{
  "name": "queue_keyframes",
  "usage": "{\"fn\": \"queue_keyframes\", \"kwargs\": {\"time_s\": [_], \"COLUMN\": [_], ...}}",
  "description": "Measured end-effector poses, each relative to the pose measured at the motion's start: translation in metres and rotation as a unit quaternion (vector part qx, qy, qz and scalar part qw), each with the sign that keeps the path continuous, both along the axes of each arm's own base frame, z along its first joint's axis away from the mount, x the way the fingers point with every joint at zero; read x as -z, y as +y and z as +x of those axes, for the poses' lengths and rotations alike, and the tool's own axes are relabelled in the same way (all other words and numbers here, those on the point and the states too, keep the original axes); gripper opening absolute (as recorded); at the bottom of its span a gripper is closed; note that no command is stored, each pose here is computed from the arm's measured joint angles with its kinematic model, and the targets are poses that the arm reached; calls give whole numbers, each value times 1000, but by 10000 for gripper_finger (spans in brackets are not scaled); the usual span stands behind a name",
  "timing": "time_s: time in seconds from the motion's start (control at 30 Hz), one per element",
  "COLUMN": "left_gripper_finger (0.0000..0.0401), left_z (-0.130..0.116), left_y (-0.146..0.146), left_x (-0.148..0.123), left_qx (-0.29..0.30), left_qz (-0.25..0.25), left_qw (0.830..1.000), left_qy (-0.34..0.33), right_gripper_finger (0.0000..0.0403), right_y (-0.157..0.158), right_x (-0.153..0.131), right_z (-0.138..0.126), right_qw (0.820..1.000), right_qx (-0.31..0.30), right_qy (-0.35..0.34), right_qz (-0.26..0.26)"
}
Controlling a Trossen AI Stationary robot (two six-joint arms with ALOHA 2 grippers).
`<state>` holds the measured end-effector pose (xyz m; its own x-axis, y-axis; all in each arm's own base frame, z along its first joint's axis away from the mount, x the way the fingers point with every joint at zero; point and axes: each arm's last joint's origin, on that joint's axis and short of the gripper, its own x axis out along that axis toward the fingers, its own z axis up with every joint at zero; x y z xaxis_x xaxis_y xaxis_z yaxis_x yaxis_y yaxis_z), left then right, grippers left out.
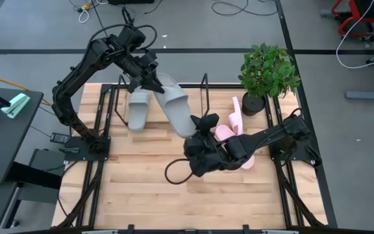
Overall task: Pick and place slides into the shelf
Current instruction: Put the gray slipper on the shelf
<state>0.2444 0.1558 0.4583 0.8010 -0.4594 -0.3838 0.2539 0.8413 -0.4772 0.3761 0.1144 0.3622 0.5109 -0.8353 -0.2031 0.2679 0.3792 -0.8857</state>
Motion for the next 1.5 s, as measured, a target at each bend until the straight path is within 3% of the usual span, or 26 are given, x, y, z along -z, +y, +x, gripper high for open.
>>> {"fn": "queue_keyframes", "kwargs": {"time_s": [0.2,0.47,0.73,0.9,1.1,1.5], "left_gripper_finger": [40,146,197,202,189,157], "left_z": [-2,-15,-47,-71,-103,-167], "left_y": [5,14,12,-17,-58,-109], "left_x": [0,-8,-52,-83,-101,-105], "left_qx": [-28,-77,-173,-203,-270,-317], "left_qz": [22,43,47,65,111,173], "left_qw": [999,996,979,963,937,913], "left_qy": [8,-1,-96,-162,-190,-188], "right_gripper_finger": [66,66,66,66,66,65], "right_y": [0,-5,-25,-57,-88,-127], "right_x": [0,1,3,5,10,42], "right_z": [0,1,6,16,35,76], "right_qw": [1000,1000,999,997,996,997], "right_qx": [1,9,21,38,47,59], "right_qy": [-1,-12,-5,-6,-16,-7], "right_qz": [0,10,31,65,76,59]}}
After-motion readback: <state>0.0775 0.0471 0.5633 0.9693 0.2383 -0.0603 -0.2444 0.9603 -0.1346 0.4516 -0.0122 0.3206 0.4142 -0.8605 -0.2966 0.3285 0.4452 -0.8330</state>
